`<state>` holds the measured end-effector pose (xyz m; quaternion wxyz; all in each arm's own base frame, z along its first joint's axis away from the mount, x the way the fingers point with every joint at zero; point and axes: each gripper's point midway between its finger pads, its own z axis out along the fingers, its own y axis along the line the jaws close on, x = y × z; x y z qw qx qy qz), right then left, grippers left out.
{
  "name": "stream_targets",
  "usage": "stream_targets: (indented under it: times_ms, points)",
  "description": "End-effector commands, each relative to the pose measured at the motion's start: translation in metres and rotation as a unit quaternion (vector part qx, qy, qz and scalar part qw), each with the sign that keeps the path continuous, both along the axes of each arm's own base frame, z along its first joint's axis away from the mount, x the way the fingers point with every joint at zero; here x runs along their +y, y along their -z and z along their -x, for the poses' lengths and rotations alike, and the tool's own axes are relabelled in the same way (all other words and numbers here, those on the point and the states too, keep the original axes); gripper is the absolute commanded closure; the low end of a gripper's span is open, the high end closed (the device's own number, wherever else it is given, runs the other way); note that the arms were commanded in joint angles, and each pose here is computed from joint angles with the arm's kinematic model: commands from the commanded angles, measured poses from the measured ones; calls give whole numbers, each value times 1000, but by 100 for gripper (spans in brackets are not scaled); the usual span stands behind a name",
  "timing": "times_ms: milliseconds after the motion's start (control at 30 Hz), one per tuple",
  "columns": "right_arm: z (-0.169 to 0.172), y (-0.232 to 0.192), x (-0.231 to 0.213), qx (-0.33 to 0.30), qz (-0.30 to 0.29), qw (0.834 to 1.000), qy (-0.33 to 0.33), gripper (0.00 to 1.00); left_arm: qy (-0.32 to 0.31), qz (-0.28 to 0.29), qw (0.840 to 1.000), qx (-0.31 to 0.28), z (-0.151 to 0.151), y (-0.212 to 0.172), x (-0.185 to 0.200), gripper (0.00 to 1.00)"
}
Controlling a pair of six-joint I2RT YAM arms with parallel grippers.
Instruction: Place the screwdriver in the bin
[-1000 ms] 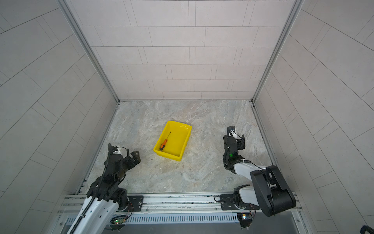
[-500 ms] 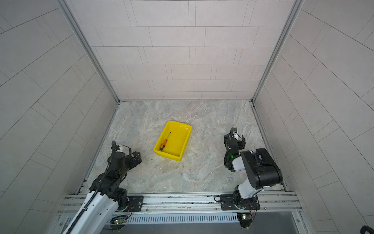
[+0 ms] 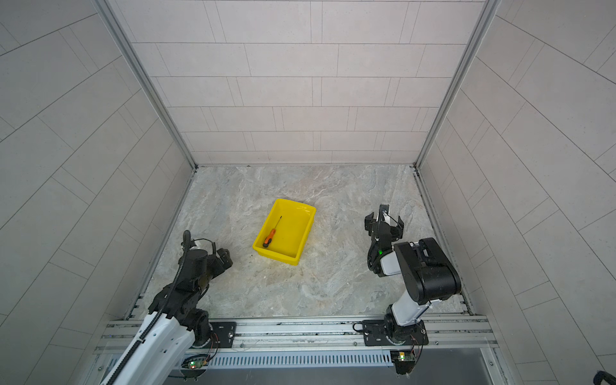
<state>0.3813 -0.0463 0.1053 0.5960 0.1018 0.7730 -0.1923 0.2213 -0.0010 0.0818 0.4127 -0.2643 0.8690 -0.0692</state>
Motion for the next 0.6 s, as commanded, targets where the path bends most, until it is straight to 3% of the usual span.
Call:
stream_targets:
  times_ms: [0,167,367,500,567]
  points:
    - [2,7,2,27,6,1000,-6,1,-35,-8,999,-13,-6,-7,10,0]
    - [1,6,2,23,7,1000,-8,1,-61,-18,997,-47,-25,-50,17,0]
    - [1,6,2,24,7,1000,-7,1,-86,-82,987,-104,-57,-111,31,0]
    - [2,7,2,24,7,1000,-8,1,-68,-170,976,-121,-92,-126,35,0]
    - [1,6,2,24,7,1000,-8,1,-29,-232,965,-117,-108,-124,32,0]
